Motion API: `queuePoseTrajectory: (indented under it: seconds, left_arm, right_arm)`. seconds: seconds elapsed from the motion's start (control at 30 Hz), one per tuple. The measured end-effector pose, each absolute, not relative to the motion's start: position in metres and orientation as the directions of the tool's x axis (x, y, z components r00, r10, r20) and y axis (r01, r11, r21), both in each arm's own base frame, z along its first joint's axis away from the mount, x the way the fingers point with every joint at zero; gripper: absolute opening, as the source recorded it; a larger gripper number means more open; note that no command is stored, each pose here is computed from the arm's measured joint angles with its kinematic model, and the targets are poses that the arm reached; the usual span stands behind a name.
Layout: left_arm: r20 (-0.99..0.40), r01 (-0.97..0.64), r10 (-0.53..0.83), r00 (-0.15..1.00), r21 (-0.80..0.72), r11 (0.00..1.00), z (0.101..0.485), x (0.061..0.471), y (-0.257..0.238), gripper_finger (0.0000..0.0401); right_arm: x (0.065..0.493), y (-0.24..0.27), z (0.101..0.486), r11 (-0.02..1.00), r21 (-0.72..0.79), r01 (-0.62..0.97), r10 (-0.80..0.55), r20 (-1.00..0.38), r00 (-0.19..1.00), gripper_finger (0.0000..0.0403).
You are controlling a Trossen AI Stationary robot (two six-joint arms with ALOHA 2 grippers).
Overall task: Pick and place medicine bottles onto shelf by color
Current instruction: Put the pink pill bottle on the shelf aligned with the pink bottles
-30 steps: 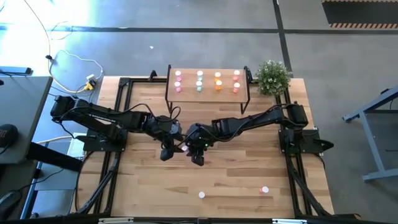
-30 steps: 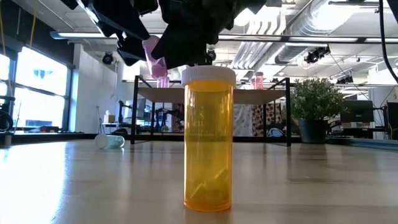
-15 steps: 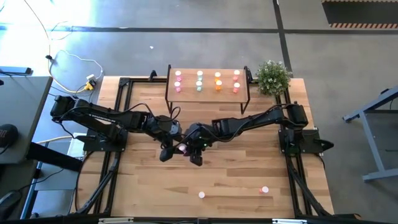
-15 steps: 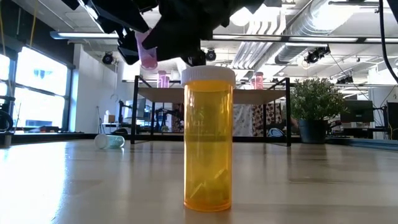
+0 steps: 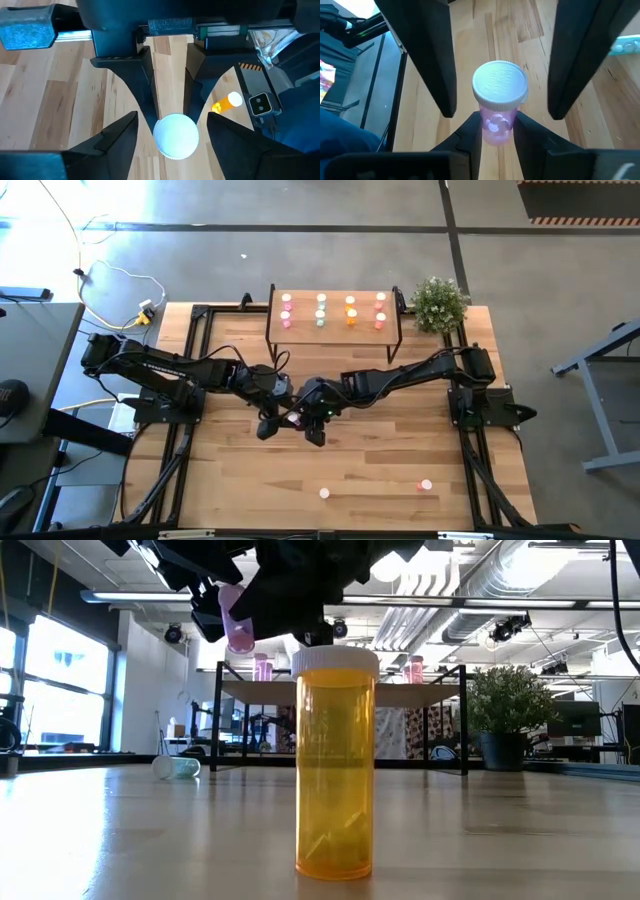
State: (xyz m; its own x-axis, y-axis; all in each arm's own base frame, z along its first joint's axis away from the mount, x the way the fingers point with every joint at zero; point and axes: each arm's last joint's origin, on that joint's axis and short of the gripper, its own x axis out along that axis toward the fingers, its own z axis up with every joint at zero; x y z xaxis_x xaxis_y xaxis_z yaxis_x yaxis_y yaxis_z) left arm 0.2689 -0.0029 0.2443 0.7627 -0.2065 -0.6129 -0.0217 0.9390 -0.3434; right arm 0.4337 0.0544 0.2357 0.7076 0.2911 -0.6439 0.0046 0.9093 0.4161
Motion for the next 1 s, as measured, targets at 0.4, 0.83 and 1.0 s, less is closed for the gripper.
queuePoseTrajectory:
  seconds: [0.4, 0.83, 1.0]
  left_arm:
    - [-0.615, -0.005, -0.207, 0.761, -0.324, 0.946, 0.2442, 0.2686, -0.0029, 0.0126]
    - [-0.615, -0.001, -0.204, 0.761, -0.315, 0.949, 0.2443, 0.2685, -0.0027, 0.0116]
    - [-0.615, 0.000, -0.204, 0.761, -0.315, 0.949, 0.2443, 0.2685, -0.0027, 0.0116]
  right_arm:
    - [0.4337, 0.0540, 0.2356, 0.911, 0.413, 0.013, 0.282, -0.645, 0.710, 0.0085]
    - [0.4343, 0.0496, 0.2355, 0.914, 0.405, 0.026, 0.267, -0.647, 0.714, 0.0085]
    - [0.4344, 0.0493, 0.2356, 0.915, 0.402, 0.035, 0.258, -0.648, 0.717, 0.0090]
